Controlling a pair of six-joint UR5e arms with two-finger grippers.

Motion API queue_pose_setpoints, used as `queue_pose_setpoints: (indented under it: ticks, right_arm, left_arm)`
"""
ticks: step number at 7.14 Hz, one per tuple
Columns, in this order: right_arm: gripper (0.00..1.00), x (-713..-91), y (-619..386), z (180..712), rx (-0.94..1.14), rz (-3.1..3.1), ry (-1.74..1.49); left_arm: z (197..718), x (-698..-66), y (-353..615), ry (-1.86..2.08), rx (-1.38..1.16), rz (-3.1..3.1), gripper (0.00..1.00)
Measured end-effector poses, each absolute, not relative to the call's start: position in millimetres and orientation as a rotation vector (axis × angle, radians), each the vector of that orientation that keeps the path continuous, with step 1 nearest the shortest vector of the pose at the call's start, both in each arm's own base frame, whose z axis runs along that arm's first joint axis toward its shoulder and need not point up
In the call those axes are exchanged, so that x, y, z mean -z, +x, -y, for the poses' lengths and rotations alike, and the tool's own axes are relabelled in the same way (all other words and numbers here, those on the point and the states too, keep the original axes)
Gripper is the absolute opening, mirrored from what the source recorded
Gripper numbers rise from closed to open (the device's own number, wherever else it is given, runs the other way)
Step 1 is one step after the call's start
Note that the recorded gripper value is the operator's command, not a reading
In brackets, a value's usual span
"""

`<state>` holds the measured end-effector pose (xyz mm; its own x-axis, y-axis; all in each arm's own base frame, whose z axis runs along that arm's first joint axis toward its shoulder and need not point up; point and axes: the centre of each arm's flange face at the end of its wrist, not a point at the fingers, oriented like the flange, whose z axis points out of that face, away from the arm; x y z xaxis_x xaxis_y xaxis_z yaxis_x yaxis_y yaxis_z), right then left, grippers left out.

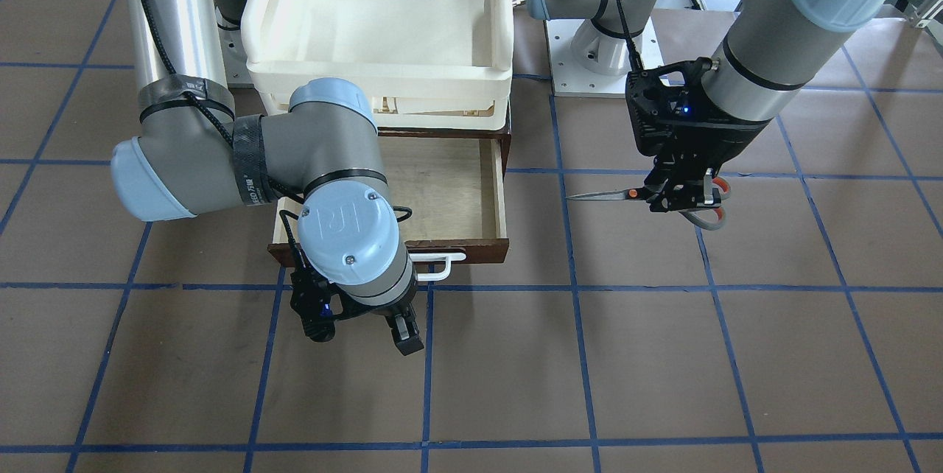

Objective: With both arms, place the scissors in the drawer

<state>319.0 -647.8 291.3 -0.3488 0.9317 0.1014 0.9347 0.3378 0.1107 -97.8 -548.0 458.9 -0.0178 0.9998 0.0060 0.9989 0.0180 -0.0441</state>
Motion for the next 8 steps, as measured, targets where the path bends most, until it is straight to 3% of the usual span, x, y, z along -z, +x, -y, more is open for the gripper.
queue_pose_setpoints:
  ticks: [8]
  right_arm:
    - [1.0,-293.9,298.9,661.1,0.227,2.562,-1.788]
  left_arm:
    - [545.1,-455.4,-98.0,-2.174,-0.036,2.212,0.01]
